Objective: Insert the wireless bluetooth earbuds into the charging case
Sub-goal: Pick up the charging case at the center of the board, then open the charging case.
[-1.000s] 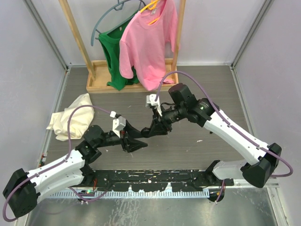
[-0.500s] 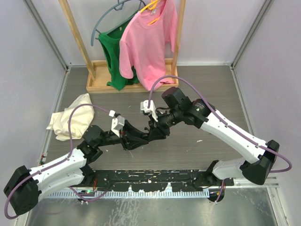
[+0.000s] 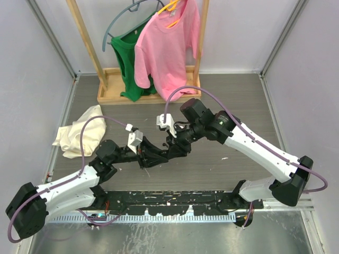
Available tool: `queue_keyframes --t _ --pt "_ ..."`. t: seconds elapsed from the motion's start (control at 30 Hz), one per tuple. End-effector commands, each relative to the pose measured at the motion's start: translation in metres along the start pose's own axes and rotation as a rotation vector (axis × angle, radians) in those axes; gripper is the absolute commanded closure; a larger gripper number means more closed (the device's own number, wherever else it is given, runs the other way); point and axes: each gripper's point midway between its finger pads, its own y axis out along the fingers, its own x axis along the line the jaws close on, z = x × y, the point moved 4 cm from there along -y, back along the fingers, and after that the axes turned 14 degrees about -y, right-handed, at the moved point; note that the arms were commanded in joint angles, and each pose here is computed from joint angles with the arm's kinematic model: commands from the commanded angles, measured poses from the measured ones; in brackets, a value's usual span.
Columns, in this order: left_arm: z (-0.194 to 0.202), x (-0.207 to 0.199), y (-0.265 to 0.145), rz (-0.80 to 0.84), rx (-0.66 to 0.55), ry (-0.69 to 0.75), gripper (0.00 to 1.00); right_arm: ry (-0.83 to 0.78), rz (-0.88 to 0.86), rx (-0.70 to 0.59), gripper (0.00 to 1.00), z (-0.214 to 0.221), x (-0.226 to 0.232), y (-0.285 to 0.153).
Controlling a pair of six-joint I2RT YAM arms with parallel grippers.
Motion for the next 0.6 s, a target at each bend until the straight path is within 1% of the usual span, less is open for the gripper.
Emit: queue_keyframes --t 0.0,0.1,0.23,0.37,0.43,0.57 --pt "-0.021 -0.010 0.004 0.060 -0.053 0.130 1.00 -0.065 0.053 -0.074 0.71 -0.024 -0.004 -0.008" --pt "-0.018 -0.005 0.001 0.030 -0.072 0.168 1.00 -0.072 0.094 -0.099 0.58 -0.026 -0.004 -0.013" --pt "-0.020 -0.001 -0.006 -0.005 -0.136 0.233 1.00 -0.083 0.130 -0.145 0.49 -0.027 0.002 -0.020" --pt "-0.023 0.001 -0.012 -0.032 -0.197 0.273 1.00 -0.093 0.174 -0.218 0.43 -0.026 0.004 -0.021" --pt "-0.023 0.002 -0.015 -0.049 -0.215 0.277 1.00 -0.100 0.198 -0.267 0.42 -0.026 0.004 -0.020" --pt "-0.023 0.003 -0.019 -0.069 -0.239 0.283 1.00 -0.116 0.242 -0.396 0.39 -0.029 0.003 -0.015"
